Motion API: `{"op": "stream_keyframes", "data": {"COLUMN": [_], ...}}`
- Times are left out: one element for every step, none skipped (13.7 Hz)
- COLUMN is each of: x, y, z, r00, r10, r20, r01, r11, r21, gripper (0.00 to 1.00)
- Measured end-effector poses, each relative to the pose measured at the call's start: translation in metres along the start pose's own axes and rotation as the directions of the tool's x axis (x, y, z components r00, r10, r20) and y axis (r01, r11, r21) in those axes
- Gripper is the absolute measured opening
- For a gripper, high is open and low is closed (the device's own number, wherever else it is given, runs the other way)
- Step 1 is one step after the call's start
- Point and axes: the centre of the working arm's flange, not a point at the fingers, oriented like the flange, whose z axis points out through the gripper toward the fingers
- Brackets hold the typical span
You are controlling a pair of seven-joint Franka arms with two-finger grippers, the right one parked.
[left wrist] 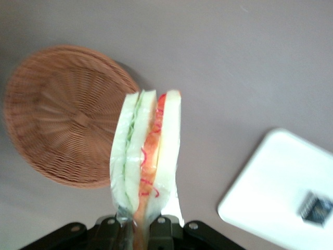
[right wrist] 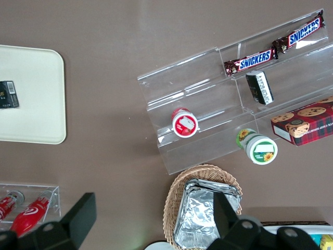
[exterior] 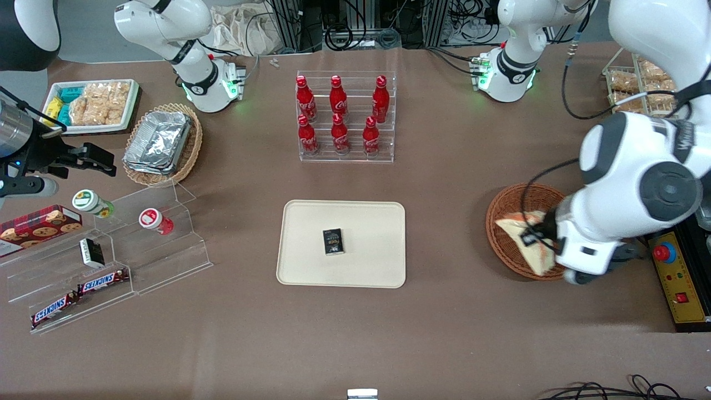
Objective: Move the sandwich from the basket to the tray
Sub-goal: 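Lift the sandwich and carry it with the left gripper over the cream tray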
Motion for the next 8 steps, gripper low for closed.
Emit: {"op": "stream_keyframes", "data": {"x": [-0.016,-0.031,-0.044,-0.056,-0.064,-0.071,-0.078,-0.084], "y": [0.023,0.047,0.072,0.098,0.122,0.143,0.160,0.173], "z": [0.008,0.022,0.039,0.059,0.080,0.102,0.125,0.148], "r00": [0.999,0.997,0.996,0.996,0.995,0.993,0.990,0.988], "r10": [0.044,0.067,0.076,0.086,0.099,0.117,0.135,0.150], "r20": [0.017,0.033,0.041,0.039,0.032,0.026,0.029,0.039], "r01": [-0.044,-0.068,-0.076,-0.085,-0.098,-0.115,-0.132,-0.145], "r11": [0.999,0.998,0.997,0.996,0.994,0.991,0.987,0.984], "r21": [0.000,0.003,-0.002,-0.019,-0.047,-0.075,-0.093,-0.102], "gripper": [0.19,0.19,0.19,0.19,0.19,0.19,0.19,0.19]}}
